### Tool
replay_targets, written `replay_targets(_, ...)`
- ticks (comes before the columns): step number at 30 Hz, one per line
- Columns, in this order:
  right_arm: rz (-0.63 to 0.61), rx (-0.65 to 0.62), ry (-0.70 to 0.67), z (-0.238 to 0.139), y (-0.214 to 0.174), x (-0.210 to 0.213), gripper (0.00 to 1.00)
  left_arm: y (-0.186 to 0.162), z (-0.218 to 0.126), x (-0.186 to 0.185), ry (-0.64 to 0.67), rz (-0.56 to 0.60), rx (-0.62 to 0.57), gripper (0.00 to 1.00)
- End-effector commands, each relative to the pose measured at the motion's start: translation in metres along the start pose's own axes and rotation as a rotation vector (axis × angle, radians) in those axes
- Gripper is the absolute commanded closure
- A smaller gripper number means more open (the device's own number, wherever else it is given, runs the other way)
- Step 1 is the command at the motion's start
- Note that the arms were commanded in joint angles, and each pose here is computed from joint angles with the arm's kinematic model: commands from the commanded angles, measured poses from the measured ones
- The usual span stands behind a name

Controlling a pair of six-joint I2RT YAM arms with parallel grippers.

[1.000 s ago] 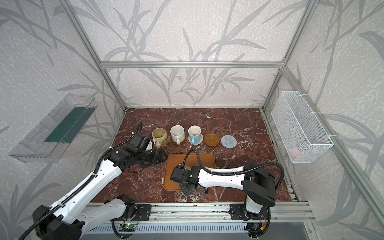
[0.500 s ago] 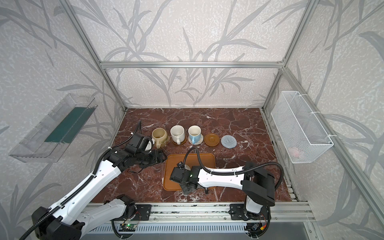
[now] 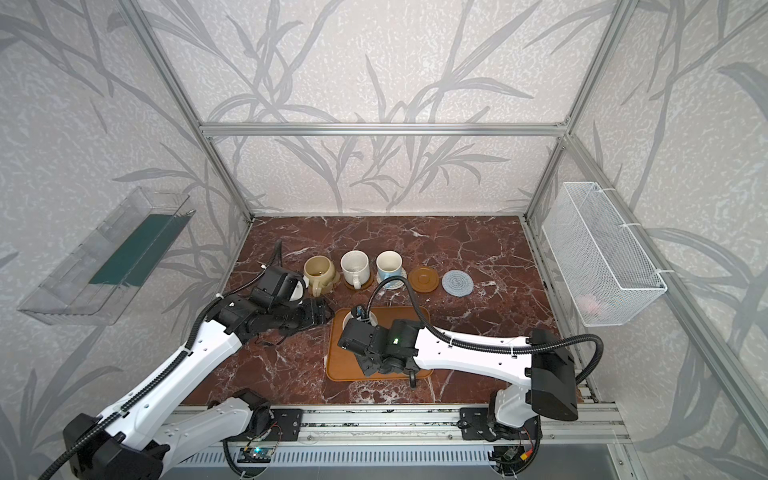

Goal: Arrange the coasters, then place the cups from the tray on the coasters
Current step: 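Close the right gripper on the lavender mug and lift it, then carry the lavender mug farther from the robot toward the ridged wooden coaster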

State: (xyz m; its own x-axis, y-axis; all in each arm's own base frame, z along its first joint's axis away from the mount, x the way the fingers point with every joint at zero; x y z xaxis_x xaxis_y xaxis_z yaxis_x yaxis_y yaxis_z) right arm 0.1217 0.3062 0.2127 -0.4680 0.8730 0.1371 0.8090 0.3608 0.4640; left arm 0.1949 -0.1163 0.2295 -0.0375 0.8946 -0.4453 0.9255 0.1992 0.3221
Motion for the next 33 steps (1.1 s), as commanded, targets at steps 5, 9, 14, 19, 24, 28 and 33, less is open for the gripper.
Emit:
replay_targets(5,0.07,-0.141,-0.035,-0.035,0.04,-0.028,1.0,0.021,-0.025,-0.021,-0.104,-0.01,-0.143,0.01)
replay_targets(9,0.066,-0.16,-0.052,-0.044,0.052,-0.044,1.0,0.028,-0.034,-0.028,-0.125,0.003,-0.18,0.01)
replay_targets(14,0.115,-0.162,-0.091,-0.048,0.064,-0.067,1.0,0.037,-0.039,-0.042,-0.203,-0.006,-0.211,0.01)
replay_targets(19,0.197,-0.196,-0.132,-0.052,0.077,-0.096,1.0,0.041,-0.034,-0.053,-0.203,0.014,-0.204,0.01)
replay_targets(24,0.282,-0.193,-0.184,-0.048,0.086,-0.127,1.0,0.042,-0.024,-0.07,-0.226,0.045,-0.183,0.01)
replay_targets(28,0.341,-0.183,-0.207,-0.039,0.091,-0.15,1.0,0.043,-0.016,-0.088,-0.231,0.091,-0.174,0.01)
replay_targets(33,0.402,-0.185,-0.254,-0.031,0.1,-0.175,1.0,0.048,-0.007,-0.108,-0.247,0.121,-0.162,0.01)
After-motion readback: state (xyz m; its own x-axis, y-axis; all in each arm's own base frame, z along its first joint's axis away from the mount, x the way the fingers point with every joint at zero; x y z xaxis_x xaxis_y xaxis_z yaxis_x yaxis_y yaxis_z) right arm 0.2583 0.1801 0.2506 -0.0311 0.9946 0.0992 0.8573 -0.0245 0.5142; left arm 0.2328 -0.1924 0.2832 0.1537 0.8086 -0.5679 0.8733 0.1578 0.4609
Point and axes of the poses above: each gripper's point midway between its finger pads, its own z axis out along the fingers, its own x axis along the line the jaws close on, y = z × x, the point moved 7 cm from there along -z, back along the fingers, and after that the axes turned 4 degrees about z, right-handed, at the moved point
